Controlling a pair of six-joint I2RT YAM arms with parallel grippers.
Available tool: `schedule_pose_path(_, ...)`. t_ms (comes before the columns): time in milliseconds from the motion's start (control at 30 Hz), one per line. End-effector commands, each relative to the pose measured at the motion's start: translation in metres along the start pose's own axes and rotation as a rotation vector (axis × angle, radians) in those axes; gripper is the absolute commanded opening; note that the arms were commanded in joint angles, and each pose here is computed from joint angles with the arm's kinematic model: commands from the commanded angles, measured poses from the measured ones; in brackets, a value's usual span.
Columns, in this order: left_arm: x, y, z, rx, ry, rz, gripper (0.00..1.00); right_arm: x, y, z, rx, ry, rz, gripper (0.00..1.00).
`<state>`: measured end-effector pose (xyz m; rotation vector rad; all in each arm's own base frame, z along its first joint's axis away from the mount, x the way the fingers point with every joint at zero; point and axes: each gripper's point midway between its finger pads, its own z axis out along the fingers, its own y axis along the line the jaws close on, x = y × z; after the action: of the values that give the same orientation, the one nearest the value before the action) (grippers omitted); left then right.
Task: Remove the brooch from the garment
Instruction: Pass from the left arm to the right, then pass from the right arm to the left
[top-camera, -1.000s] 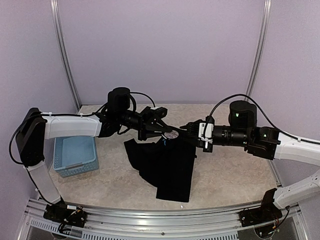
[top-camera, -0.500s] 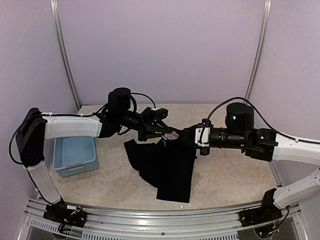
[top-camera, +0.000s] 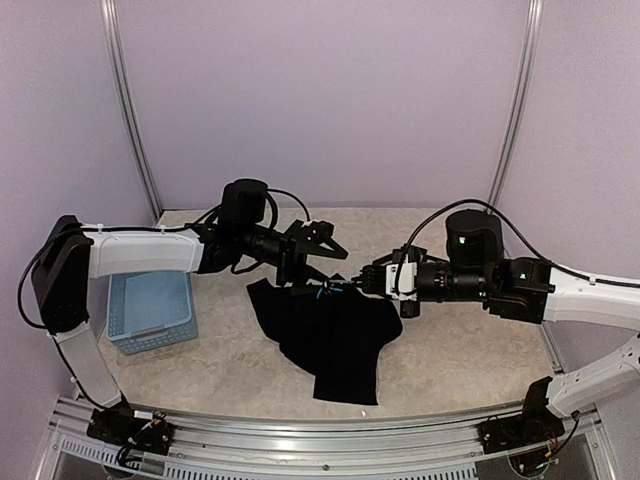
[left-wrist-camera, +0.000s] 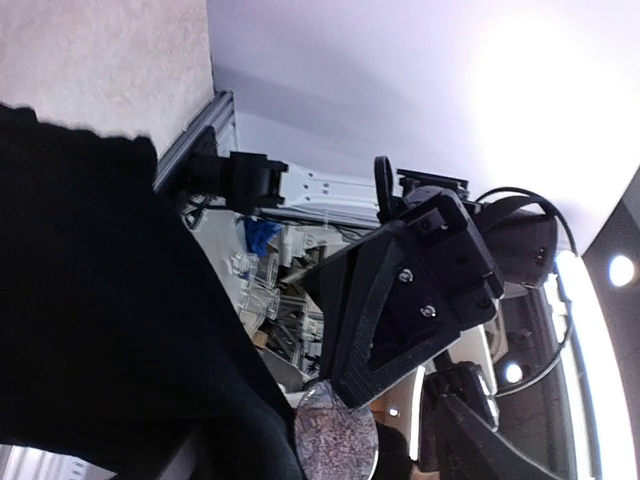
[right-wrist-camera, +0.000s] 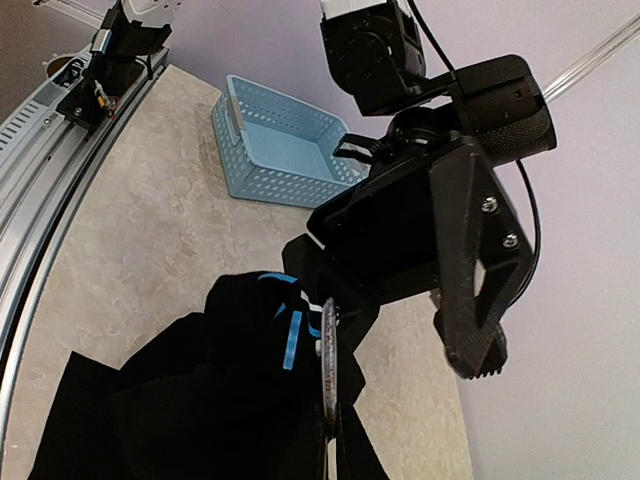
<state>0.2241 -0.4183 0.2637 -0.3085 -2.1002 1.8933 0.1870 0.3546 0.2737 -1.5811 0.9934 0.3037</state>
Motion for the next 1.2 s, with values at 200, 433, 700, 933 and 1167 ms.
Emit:
schedule_pose_path(200, -0.035, -0.005, -0.067, -0.438, -0.4, 0.286, 0.9, 0.015, 0.031, 0.001, -0.21, 0.163, 0.221, 0.0)
schedule_pose_path(433, -0.021, -0.013, -0.072, -0.579, -0.508, 0.486, 0.9, 0.032, 0.045, 0.009, -0.353, 0.295, 0.374, 0.0)
schedule_pose_path(700, -0.004, -0.012, -0.033, -0.527, -0.439, 0.611, 0.79, 0.032, 0.031, 0.017, -0.419, 0.321, 0.593, 0.0)
schedule_pose_path(933, 0.0, -0.001, -0.023, -0.483, -0.444, 0.591, 0.74, 0.034, 0.013, 0.014, -0.377, 0.269, 0.777, 0.0)
schedule_pose_path(1167, -0.007, -0.008, -0.016, -0.429, -0.468, 0.595, 0.73, 0.033, -0.029, 0.01, -0.193, 0.154, 0.809, 0.0)
